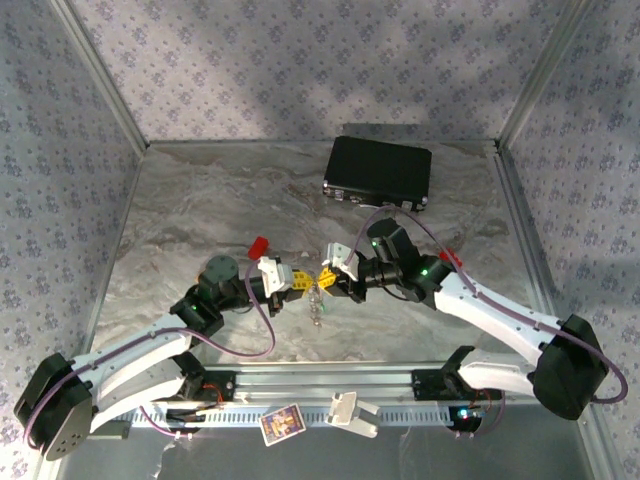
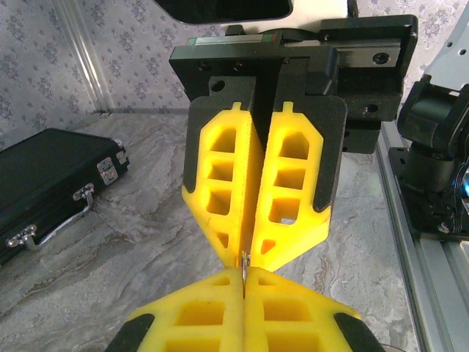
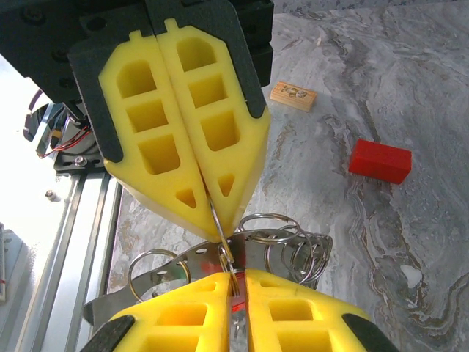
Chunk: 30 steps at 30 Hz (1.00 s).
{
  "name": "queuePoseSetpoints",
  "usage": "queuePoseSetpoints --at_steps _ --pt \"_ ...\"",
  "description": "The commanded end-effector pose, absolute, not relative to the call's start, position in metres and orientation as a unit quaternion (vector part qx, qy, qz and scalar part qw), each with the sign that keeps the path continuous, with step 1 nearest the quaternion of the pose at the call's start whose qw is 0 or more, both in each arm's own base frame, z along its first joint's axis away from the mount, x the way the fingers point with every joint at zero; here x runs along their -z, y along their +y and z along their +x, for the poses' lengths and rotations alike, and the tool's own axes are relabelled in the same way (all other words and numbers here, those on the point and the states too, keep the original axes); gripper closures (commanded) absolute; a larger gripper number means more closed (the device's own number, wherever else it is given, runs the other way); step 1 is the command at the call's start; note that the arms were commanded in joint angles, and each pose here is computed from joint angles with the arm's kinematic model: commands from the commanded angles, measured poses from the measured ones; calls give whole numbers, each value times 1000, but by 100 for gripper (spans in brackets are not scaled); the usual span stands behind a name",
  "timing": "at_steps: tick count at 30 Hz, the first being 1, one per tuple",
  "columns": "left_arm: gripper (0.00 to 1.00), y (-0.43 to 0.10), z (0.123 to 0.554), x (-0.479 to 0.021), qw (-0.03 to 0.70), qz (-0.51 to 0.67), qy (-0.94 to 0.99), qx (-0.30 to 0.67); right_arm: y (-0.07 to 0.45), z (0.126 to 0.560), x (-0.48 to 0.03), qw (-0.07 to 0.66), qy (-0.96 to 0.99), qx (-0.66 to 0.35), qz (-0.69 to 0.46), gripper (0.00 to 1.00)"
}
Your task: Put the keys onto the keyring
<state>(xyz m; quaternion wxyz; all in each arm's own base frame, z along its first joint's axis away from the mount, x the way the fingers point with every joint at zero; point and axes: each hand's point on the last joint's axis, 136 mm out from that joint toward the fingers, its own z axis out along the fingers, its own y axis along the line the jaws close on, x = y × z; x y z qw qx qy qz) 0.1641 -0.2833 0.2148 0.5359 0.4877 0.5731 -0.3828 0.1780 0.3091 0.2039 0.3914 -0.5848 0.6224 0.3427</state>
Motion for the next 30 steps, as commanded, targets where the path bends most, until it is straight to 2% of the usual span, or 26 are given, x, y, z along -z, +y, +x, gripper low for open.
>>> queuePoseSetpoints --at_steps 1,5,13,15,20,23,30 --pt "100 -287 160 -247 566 493 531 394 313 177 -216 396 611 -348 -590 91" --pt "100 -288 159 -251 570 492 525 397 313 176 -212 393 612 -348 -592 99" --pt "100 -291 159 -262 576 485 513 411 319 172 -211 390 605 -348 -601 99" --pt "100 -291 159 -261 579 484 513 409 317 172 -211 392 606 -344 -601 96" --pt "100 -290 161 -257 578 483 517 406 309 172 -209 402 610 -338 -594 77" --pt "100 -291 160 -257 579 484 516 405 308 171 -214 413 603 -341 -592 74" --pt "100 -292 158 -256 577 489 513 407 312 173 -222 426 594 -350 -586 74"
